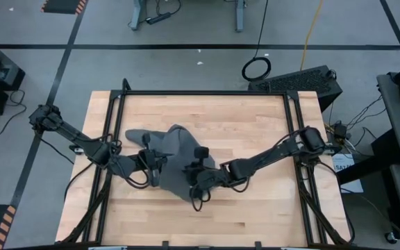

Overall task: Roll towel into tight, uniform cylinder
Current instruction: Roll the gray towel

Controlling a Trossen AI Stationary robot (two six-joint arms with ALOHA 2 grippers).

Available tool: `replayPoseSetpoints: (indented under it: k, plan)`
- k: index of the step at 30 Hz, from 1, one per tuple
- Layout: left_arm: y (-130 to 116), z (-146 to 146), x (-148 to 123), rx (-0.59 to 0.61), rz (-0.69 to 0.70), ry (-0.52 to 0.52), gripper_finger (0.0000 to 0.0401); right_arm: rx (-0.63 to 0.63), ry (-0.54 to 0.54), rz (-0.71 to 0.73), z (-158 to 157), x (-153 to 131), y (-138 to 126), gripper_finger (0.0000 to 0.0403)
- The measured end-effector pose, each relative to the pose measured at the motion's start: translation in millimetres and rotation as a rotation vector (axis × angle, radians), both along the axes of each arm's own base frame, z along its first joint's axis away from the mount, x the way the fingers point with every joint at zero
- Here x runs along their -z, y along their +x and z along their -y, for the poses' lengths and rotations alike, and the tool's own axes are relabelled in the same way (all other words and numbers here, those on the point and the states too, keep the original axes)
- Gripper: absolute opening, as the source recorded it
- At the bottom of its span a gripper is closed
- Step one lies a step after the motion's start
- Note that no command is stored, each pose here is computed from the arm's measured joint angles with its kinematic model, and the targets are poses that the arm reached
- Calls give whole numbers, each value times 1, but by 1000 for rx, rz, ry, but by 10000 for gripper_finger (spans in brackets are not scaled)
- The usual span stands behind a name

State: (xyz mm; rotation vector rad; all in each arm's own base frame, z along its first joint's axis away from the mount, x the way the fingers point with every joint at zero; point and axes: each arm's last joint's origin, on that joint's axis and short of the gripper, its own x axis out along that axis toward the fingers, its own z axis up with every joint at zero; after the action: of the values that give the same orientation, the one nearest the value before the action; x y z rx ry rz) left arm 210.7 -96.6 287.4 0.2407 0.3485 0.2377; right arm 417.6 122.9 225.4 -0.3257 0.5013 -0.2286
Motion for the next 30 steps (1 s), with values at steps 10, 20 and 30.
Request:
replayPoseSetpoints:
  k: [10, 20, 30]
  plan:
    - [-17, 9, 21, -26, -145, -139, 89, -28, -17, -49, -4, -33, -26, 2]
    - [-40, 21, 67, -33, -206, -298, 196, -30, -49, -60, 6, -40, -28, 1]
    - [-54, 22, 116, -69, -56, -487, 198, -16, -57, -64, 13, -40, -25, 1]
